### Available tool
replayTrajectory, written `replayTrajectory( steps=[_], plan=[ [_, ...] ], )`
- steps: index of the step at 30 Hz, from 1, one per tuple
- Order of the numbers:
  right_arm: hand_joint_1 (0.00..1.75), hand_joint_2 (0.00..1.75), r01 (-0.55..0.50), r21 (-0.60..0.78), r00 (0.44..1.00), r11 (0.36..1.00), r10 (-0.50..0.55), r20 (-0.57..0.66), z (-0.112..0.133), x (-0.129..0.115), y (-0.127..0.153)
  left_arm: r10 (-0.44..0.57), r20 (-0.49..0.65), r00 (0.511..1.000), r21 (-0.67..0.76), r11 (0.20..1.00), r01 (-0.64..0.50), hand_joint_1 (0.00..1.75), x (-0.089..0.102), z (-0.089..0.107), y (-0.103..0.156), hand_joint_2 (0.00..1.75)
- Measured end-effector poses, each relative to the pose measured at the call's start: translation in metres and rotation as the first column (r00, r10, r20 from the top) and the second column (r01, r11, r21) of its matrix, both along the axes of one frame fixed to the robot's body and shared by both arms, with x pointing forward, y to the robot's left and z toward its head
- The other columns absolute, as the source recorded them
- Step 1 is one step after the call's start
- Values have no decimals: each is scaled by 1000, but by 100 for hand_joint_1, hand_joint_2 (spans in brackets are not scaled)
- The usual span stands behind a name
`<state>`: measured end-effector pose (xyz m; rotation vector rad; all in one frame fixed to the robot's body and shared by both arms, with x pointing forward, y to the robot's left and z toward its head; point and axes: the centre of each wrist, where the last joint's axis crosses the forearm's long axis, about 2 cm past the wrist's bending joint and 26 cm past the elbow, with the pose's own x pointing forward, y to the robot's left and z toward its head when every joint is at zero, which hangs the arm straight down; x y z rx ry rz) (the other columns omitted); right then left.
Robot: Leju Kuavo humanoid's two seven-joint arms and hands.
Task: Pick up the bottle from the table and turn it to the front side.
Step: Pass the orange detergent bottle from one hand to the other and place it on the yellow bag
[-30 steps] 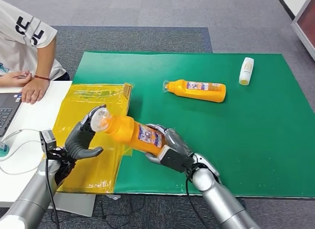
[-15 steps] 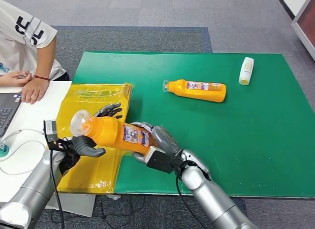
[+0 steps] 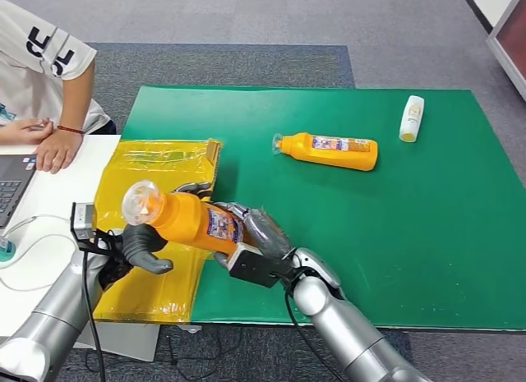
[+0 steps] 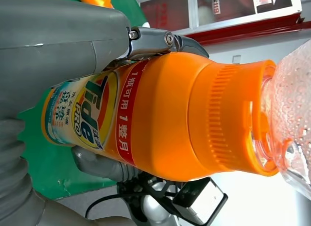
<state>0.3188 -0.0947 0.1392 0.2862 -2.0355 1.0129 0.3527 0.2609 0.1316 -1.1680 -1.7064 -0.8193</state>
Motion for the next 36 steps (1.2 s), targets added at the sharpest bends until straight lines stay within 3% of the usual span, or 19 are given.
replayTrajectory(
  steps=[16,36],
  plan=[
    [175,175,89,-40,992,995,-85,99,-8,-13,3,124,30,992,43,991,-126,0,2,-4,0,175],
    [175,175,94,-61,989,994,-86,124,-10,-20,8,96,26,995,66,993,-97,0,9,-2,-4,175]
  ],
)
